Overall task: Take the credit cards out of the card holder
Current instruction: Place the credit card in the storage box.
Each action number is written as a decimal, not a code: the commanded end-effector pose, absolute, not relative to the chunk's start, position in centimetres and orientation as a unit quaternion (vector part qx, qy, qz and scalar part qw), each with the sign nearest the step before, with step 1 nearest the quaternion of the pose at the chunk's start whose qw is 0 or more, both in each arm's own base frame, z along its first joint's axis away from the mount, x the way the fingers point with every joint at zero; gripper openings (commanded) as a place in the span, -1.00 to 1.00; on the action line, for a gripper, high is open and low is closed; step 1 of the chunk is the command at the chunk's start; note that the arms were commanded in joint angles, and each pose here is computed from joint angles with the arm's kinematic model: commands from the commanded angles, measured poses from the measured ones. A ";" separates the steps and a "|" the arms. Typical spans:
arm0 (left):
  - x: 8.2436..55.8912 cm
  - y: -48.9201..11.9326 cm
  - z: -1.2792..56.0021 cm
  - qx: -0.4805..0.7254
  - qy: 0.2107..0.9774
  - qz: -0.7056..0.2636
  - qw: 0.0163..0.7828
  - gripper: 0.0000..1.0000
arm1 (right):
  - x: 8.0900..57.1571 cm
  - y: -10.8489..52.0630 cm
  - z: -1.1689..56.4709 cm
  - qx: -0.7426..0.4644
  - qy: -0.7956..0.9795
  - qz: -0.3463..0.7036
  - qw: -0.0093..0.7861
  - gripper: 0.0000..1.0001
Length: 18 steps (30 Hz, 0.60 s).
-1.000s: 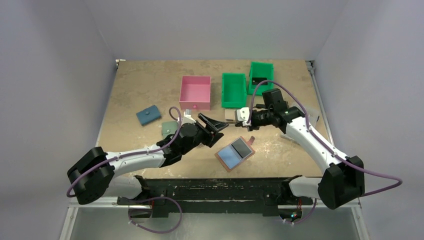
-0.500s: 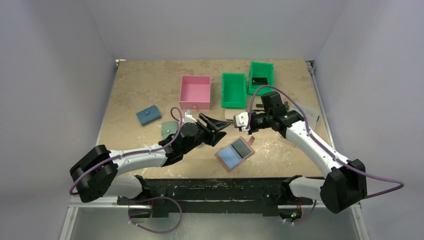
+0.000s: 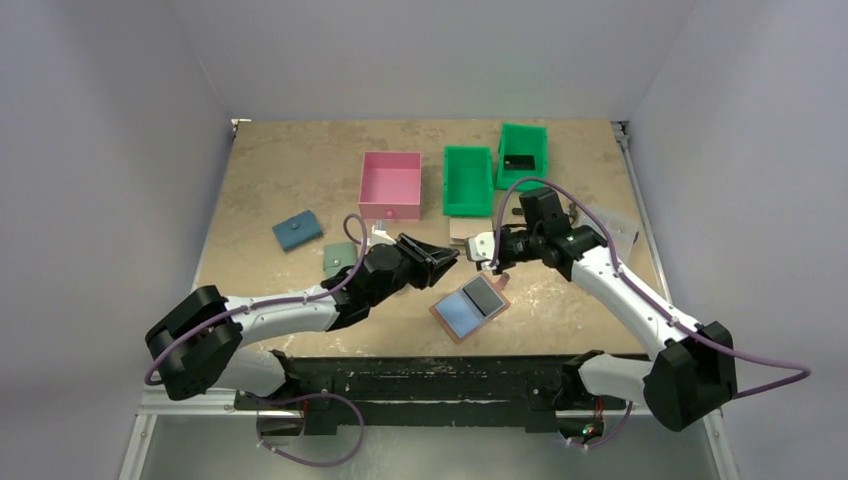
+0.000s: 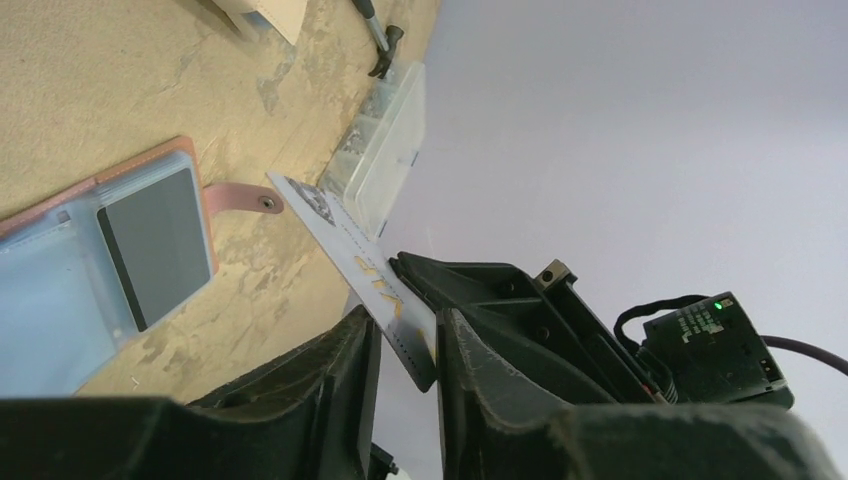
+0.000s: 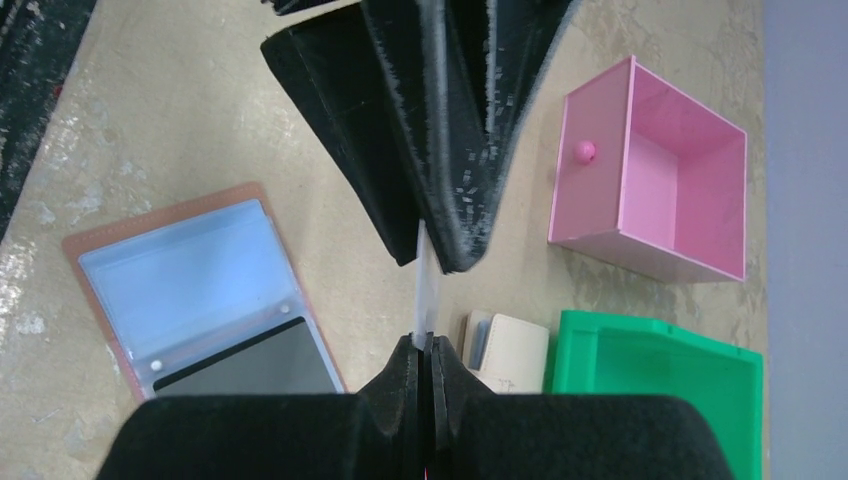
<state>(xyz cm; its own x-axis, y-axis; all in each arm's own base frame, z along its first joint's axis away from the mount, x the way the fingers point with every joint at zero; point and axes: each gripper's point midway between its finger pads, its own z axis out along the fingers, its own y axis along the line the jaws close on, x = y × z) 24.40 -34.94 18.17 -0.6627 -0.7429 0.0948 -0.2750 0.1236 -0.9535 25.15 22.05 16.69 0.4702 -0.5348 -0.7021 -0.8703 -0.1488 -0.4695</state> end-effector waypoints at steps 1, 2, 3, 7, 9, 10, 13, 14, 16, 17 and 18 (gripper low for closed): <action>25.0 -35.8 20.1 -0.353 0.702 -0.583 0.207 -0.60 | 25.3 22.2 17.5 -0.741 0.458 0.169 0.460 -1.00; 25.0 -35.8 20.0 -0.352 0.703 -0.583 0.206 -0.74 | 25.3 22.2 17.5 -0.742 0.458 0.169 0.460 -1.00; 24.9 -35.8 19.9 -0.350 0.703 -0.584 0.205 -0.87 | 25.3 22.2 17.5 -0.742 0.458 0.168 0.460 -0.95; 24.9 -35.8 19.8 -0.347 0.699 -0.590 0.206 -1.00 | 25.3 22.1 17.4 -0.742 0.458 0.164 0.461 -0.80; 24.8 -35.7 19.6 -0.342 0.701 -0.590 0.209 -1.00 | 25.2 22.0 17.4 -0.742 0.459 0.165 0.461 -0.74; 24.9 -35.6 19.6 -0.338 0.701 -0.590 0.214 -1.00 | 25.2 22.1 17.5 -0.740 0.460 0.166 0.461 -0.63; 25.0 -35.1 19.6 -0.320 0.707 -0.584 0.240 -1.00 | 24.9 22.1 18.3 -0.730 0.472 0.179 0.461 -0.06; 25.1 -34.8 19.5 -0.313 0.711 -0.577 0.253 -1.00 | 24.7 22.1 18.9 -0.721 0.477 0.195 0.462 0.17; 25.5 -33.8 18.9 -0.289 0.728 -0.550 0.290 -1.00 | 23.9 21.6 19.9 -0.708 0.483 0.238 0.457 0.51; 25.6 -33.3 18.5 -0.262 0.742 -0.528 0.319 -1.00 | 23.7 21.2 20.6 -0.696 0.488 0.258 0.459 0.61; 25.7 -32.7 18.2 -0.232 0.756 -0.503 0.349 -1.00 | 23.7 20.6 21.3 -0.682 0.498 0.274 0.460 0.68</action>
<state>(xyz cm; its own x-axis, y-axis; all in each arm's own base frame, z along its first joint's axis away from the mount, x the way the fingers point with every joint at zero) 24.87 -34.64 17.37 -0.6794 -0.7337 -0.0121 -0.1981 0.1993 -0.9597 24.55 21.26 17.20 0.4287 -0.5322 -0.7301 -0.8928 -0.1256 -0.4326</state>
